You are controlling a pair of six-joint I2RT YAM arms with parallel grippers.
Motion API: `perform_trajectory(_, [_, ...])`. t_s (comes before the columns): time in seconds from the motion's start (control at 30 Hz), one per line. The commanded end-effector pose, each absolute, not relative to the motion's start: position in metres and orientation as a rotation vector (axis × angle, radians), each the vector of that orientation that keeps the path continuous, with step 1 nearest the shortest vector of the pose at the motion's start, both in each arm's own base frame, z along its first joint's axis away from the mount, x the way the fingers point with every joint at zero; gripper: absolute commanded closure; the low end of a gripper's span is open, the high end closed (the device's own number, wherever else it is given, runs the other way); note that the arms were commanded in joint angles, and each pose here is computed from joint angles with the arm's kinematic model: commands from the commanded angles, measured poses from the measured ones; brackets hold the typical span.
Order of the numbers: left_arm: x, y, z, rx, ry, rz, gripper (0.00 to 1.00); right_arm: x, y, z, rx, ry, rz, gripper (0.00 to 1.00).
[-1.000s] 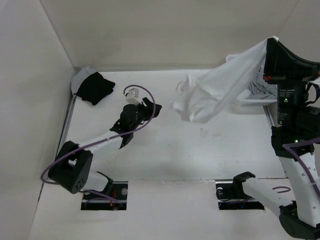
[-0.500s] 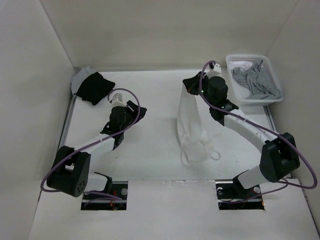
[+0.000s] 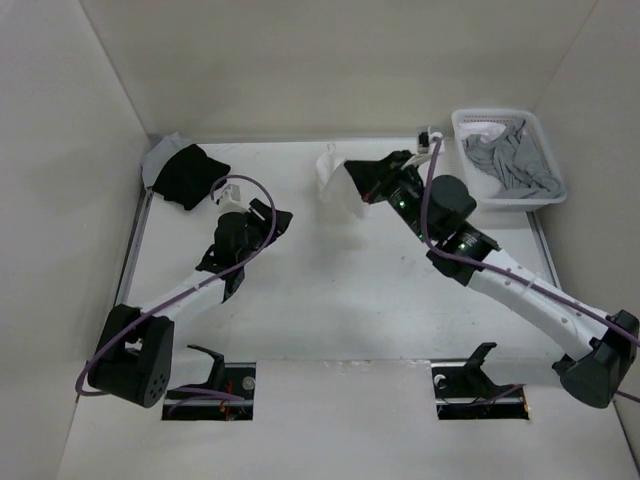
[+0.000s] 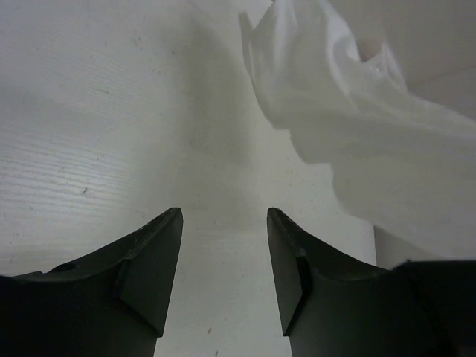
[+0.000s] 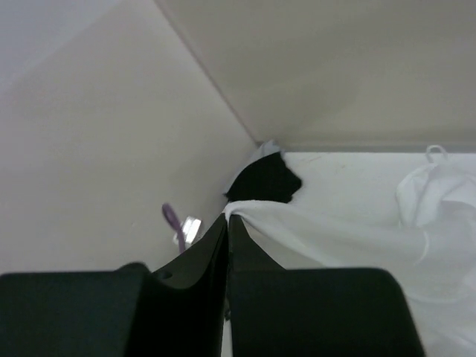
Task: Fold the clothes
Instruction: Move the tank top to the center of the board, then flatten the tank top out
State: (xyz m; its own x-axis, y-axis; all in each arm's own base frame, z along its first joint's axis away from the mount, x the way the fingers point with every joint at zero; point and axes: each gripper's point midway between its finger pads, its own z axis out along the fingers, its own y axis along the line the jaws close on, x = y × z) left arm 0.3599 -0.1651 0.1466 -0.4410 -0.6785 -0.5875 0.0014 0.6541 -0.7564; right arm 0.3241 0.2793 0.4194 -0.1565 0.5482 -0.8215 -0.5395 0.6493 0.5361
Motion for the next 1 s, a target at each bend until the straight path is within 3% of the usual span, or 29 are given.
perform_trajectory(0.0, [0.358,-0.152,0.178,-0.552,1.771,-0.889,0.54,0.301,0.323,0.318,-0.108,1.704,0.882,0.94])
perform_trajectory(0.07, [0.352,-0.137,0.166,-0.594,1.788,-0.850,0.55,0.283,0.336,0.272,-0.149,1.819,0.894,0.87])
perform_trajectory(0.17, [0.343,-0.117,0.143,-0.648,1.832,-0.774,0.56,0.248,0.343,0.230,-0.284,1.943,0.929,0.64])
perform_trajectory(0.23, [0.336,-0.102,0.125,-0.675,1.881,-0.700,0.59,0.237,0.330,0.227,-0.291,1.955,0.934,0.60])
perform_trajectory(0.27, [0.328,-0.095,0.109,-0.662,1.945,-0.626,0.65,0.244,0.303,0.231,-0.221,1.920,0.900,0.58])
perform_trajectory(0.33, [0.319,-0.096,0.099,-0.634,1.995,-0.574,0.71,0.258,0.278,0.222,-0.141,1.918,0.847,0.67])
perform_trajectory(0.37, [0.311,-0.102,0.093,-0.594,2.031,-0.540,0.74,0.273,0.260,0.204,-0.075,1.960,0.795,0.82])
perform_trajectory(0.4, [0.307,-0.104,0.091,-0.575,2.044,-0.524,0.74,0.281,0.253,0.187,-0.053,2.013,0.761,0.90])
perform_trajectory(0.5, [0.289,-0.114,0.076,-0.522,2.097,-0.449,0.75,0.285,0.254,0.143,-0.063,2.165,0.724,0.94])
perform_trajectory(0.57, [0.283,-0.119,0.069,-0.500,2.123,-0.430,0.74,0.279,0.263,0.123,-0.100,2.230,0.723,0.90])
perform_trajectory(0.67, [0.282,-0.139,0.057,-0.449,2.179,-0.445,0.69,0.265,0.279,0.099,-0.166,2.288,0.735,0.72])
perform_trajectory(0.7, [0.288,-0.153,0.051,-0.418,2.201,-0.469,0.69,0.253,0.304,0.101,-0.267,2.292,0.780,0.60])
perform_trajectory(0.73, [0.290,-0.156,0.049,-0.417,2.199,-0.476,0.69,0.252,0.313,0.102,-0.314,2.282,0.766,0.57])
perform_trajectory(0.97, [0.295,-0.158,0.048,-0.421,2.183,-0.495,0.69,0.250,0.329,0.086,-0.434,2.344,0.704,0.55])
